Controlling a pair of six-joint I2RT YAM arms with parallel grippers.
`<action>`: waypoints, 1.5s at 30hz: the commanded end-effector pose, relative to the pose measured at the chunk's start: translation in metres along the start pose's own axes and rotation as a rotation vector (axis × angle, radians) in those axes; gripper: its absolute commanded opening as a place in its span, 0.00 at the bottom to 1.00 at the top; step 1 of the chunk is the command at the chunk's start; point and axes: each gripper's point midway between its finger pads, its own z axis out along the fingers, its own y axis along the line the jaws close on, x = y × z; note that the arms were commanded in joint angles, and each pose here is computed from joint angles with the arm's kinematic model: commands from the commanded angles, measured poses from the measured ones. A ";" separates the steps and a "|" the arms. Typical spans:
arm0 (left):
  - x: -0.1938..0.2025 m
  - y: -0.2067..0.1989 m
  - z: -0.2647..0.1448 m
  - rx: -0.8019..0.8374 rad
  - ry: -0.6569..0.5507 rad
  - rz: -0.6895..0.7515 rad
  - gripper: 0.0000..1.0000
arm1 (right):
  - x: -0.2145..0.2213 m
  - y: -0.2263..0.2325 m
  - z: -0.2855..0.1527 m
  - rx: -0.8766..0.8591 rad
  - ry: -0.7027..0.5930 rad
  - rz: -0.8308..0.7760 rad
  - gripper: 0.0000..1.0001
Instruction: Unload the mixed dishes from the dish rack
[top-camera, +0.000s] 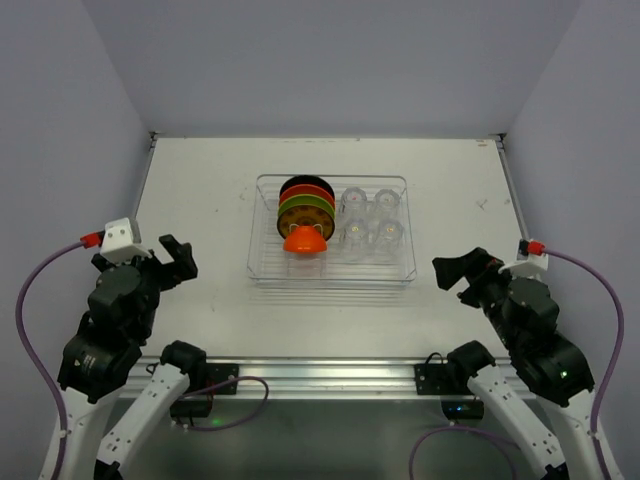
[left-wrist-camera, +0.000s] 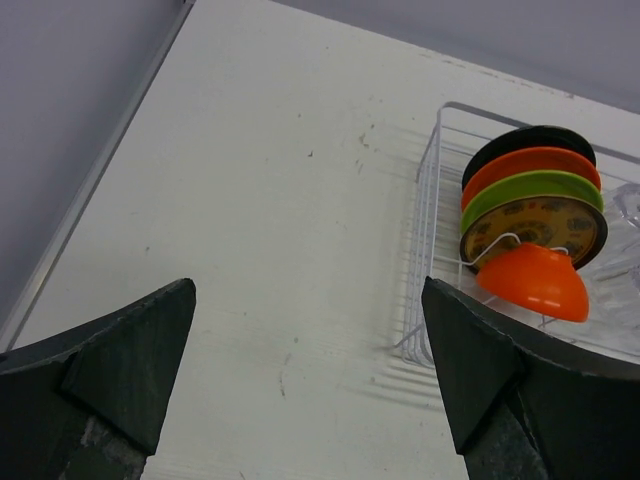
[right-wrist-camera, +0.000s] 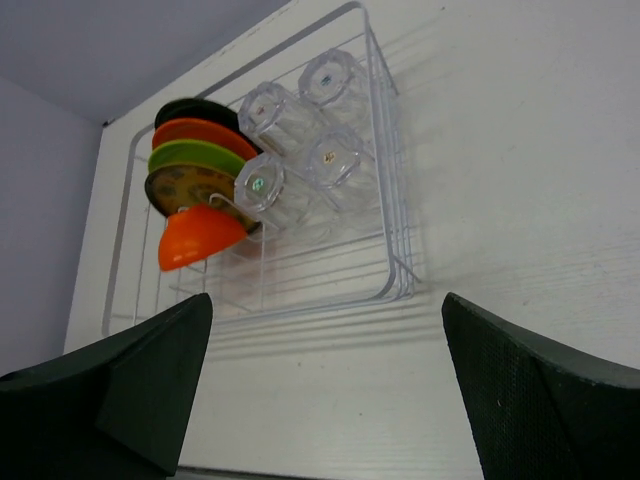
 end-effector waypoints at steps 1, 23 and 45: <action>-0.021 -0.004 0.003 0.009 -0.105 -0.060 1.00 | -0.013 -0.010 0.016 0.102 -0.098 0.203 0.99; 0.010 -0.003 0.039 -0.042 -0.110 -0.057 1.00 | 0.102 0.215 0.129 0.237 0.162 0.994 0.99; 0.009 -0.019 0.033 0.067 -0.122 -0.053 1.00 | 0.141 0.217 0.186 0.439 0.035 1.193 0.97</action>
